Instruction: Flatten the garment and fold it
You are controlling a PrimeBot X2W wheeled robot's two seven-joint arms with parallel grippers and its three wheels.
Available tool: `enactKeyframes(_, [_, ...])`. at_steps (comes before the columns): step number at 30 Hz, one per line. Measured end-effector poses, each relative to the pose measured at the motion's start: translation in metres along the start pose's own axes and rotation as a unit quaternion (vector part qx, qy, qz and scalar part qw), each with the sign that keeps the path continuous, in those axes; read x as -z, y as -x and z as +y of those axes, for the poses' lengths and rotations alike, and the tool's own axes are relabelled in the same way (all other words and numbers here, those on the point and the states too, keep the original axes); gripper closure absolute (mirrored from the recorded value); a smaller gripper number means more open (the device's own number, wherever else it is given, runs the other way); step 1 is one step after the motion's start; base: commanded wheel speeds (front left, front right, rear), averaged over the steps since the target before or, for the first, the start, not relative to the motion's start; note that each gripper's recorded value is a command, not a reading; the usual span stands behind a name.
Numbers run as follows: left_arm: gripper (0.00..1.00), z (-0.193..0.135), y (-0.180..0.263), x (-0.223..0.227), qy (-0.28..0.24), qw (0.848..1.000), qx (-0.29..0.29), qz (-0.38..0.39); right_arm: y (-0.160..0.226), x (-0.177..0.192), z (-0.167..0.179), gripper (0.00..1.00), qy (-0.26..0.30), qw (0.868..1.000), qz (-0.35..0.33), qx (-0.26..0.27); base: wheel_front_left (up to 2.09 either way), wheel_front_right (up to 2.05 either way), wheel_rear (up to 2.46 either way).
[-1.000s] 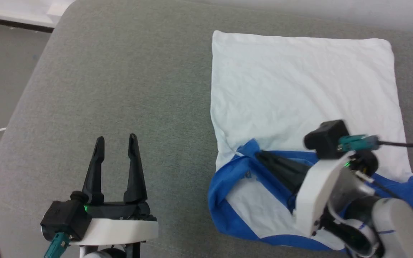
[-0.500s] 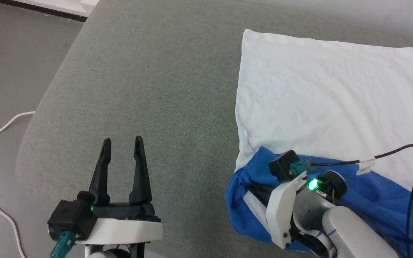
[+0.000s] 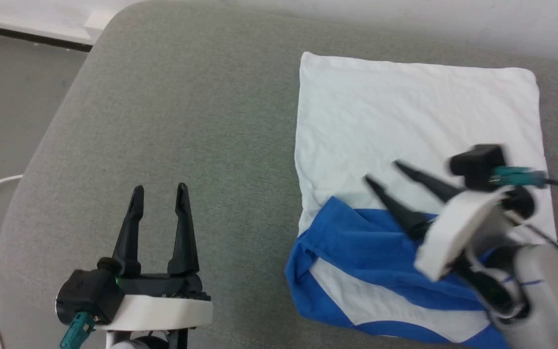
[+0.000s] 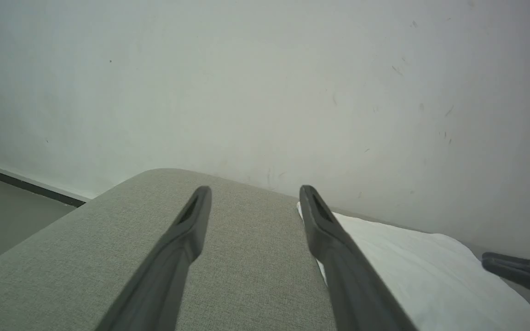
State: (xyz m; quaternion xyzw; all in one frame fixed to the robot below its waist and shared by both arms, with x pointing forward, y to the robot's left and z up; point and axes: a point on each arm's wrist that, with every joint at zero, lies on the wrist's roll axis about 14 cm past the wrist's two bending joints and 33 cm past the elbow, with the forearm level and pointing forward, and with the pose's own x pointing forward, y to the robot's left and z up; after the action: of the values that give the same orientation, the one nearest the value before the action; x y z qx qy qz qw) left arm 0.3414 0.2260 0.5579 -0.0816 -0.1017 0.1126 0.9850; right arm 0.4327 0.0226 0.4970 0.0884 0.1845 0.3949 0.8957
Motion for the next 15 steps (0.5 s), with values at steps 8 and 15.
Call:
enactKeyframes(8, [0.00, -0.018, -0.008, 0.004, 0.006, 1.000, 0.029, 0.004, 0.098, -0.070, -0.103, 0.00, 0.052, 0.960, -0.169, 0.217, 0.00, 0.00, 0.00])
enactKeyframes(15, [0.00, -0.030, -0.014, 0.022, 0.011, 0.999, 0.045, 0.026, 0.163, -0.052, -0.136, 0.00, 0.045, 0.911, -0.215, 0.349, 0.00, 0.00, 0.00])
